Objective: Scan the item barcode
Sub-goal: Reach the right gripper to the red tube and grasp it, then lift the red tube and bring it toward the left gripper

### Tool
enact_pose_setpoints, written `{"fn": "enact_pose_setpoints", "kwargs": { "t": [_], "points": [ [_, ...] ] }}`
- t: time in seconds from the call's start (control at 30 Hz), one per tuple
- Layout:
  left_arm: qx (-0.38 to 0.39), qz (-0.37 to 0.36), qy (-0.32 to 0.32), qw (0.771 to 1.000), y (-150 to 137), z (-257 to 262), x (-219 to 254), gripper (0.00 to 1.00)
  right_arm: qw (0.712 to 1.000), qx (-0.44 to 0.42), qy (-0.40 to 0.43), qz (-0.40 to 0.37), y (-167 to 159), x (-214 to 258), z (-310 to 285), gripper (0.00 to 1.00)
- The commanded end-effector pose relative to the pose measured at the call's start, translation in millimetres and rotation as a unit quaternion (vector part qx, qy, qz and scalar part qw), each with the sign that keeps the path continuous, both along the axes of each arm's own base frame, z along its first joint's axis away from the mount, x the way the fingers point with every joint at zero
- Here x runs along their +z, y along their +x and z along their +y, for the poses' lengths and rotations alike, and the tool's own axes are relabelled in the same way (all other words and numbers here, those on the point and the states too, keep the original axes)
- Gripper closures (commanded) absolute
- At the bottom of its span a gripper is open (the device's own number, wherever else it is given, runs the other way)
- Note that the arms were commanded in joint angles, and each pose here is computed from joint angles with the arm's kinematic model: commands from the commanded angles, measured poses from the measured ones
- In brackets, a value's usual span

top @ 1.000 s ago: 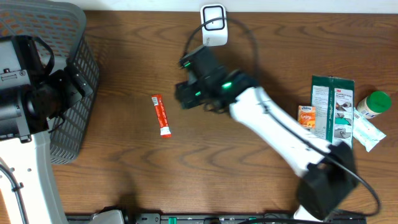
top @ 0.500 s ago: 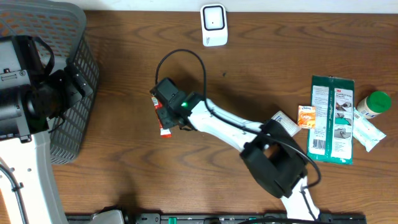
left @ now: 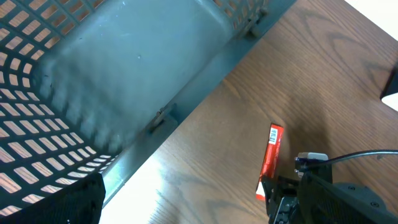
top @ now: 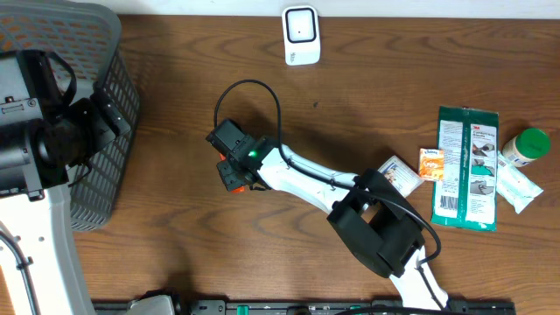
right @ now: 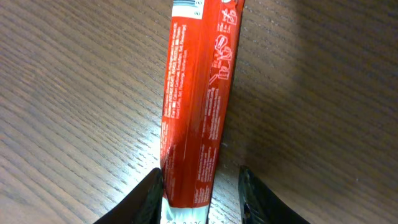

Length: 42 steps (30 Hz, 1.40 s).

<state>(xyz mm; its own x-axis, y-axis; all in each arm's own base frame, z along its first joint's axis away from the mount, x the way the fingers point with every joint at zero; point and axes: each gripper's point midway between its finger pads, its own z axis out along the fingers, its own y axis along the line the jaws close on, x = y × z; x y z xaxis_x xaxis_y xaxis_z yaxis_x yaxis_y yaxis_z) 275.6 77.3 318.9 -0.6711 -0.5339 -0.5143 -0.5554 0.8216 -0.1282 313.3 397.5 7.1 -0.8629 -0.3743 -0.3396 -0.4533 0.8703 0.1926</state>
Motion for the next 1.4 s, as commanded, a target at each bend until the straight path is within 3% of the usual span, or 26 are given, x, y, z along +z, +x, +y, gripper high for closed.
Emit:
{"fn": "enact_pose_setpoints", "kwargs": {
  "t": [0.0, 0.13, 0.2, 0.23, 0.53, 0.77, 0.93, 1.37],
  "points": [
    [0.001, 0.003, 0.002, 1.0, -1, 1, -1, 0.02, 1.0, -0.002, -0.006, 0.002, -3, -5, -2, 0.66],
    [0.001, 0.003, 0.002, 1.0, -1, 1, -1, 0.02, 1.0, -0.002, -0.008, 0.004, -5, -11, -4, 0.76],
    [0.0, 0.003, 0.002, 1.0, -1, 1, -1, 0.02, 1.0, -0.002, -0.009, 0.005, -5, -11, -5, 0.88],
    [0.001, 0.003, 0.002, 1.0, -1, 1, -1, 0.02, 1.0, -0.002, -0.008, 0.004, -5, -9, -5, 0.99],
    [0.001, 0.003, 0.002, 1.0, -1, 1, -1, 0.02, 1.0, 0.008, 0.005, -0.028, 11, 54, -28, 0.99],
    [0.001, 0.003, 0.002, 1.0, -1, 1, -1, 0.02, 0.998, 0.061, 0.006, -0.028, -4, 113, -63, 0.99],
    [0.001, 0.003, 0.002, 1.0, -1, 1, -1, 0.02, 0.992, 0.112, 0.053, -0.005, -16, 146, -80, 0.99],
    [0.001, 0.003, 0.002, 1.0, -1, 1, -1, 0.02, 0.976, 0.052, 0.211, 0.031, 16, 204, -129, 0.99]
  ]
}}
